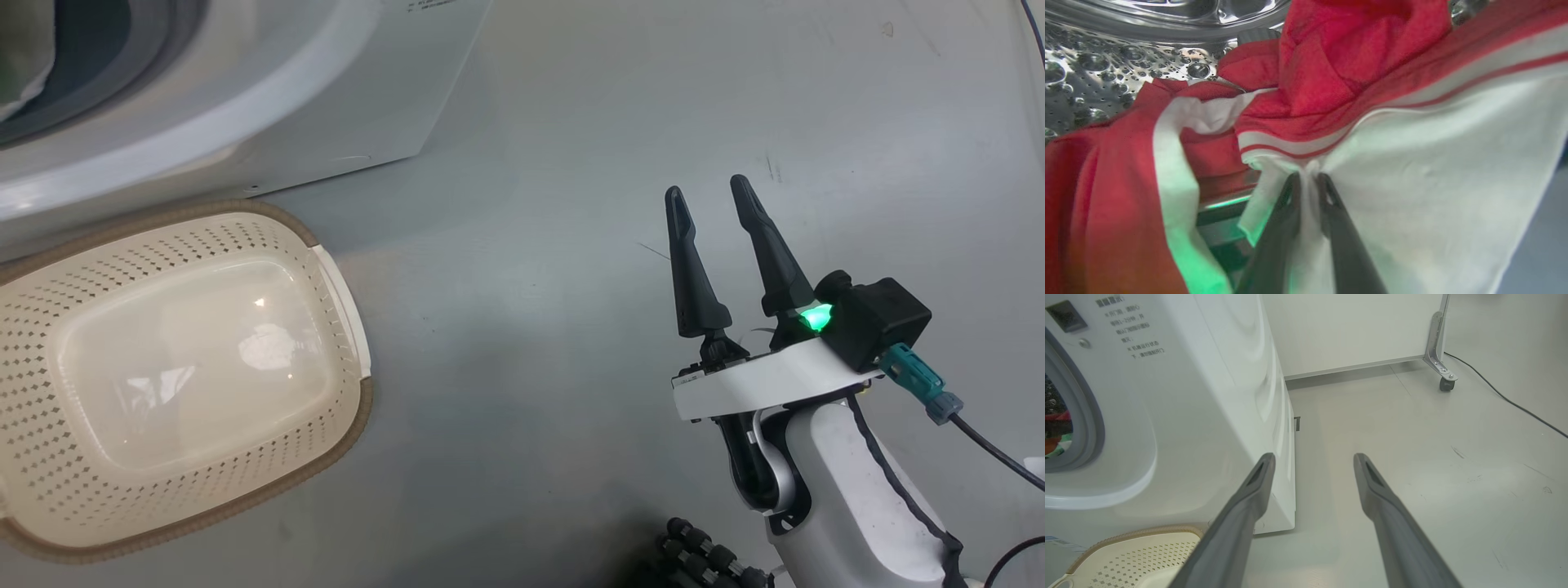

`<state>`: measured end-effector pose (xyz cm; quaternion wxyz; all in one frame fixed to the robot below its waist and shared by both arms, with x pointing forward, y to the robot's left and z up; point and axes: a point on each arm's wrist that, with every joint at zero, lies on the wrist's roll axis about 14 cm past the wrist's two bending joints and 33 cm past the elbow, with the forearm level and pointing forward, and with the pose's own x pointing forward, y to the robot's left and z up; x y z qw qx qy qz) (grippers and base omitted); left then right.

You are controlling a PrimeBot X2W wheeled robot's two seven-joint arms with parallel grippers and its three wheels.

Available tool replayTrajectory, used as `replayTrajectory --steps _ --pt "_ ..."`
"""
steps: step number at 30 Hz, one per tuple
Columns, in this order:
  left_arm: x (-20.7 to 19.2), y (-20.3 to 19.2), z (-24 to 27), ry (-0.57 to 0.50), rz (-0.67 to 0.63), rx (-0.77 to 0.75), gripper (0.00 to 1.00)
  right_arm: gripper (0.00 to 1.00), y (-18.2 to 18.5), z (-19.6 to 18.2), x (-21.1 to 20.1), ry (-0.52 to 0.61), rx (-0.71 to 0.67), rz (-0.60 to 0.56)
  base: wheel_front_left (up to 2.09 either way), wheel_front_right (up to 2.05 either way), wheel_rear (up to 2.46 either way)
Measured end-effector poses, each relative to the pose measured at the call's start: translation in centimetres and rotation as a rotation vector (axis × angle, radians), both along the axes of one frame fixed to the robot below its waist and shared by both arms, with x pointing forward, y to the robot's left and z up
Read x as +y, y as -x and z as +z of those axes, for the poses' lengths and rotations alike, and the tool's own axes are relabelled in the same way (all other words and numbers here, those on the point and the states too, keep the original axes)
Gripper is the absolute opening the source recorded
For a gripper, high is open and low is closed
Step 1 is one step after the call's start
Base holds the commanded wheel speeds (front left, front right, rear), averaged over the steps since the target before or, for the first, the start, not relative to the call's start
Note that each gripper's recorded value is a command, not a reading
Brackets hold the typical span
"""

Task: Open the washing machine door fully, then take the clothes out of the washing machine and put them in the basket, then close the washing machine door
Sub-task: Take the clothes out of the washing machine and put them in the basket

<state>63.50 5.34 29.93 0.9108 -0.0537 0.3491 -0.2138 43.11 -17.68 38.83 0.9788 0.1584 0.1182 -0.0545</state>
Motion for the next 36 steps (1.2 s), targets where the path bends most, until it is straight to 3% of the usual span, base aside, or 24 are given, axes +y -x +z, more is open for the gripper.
replayTrajectory --steps 17,36 --pt "-1.2 1.0 1.5 0.049 0.004 -0.020 0.00 1.00 -0.3 0.9 0.4 0.005 -0.026 0.015 0.00 0.00 0.00" --pt "0.4 2.5 6.2 0.145 0.091 -0.195 0.00 1.00 -0.7 2.7 1.6 0.020 -0.079 0.062 0.00 0.00 0.00"
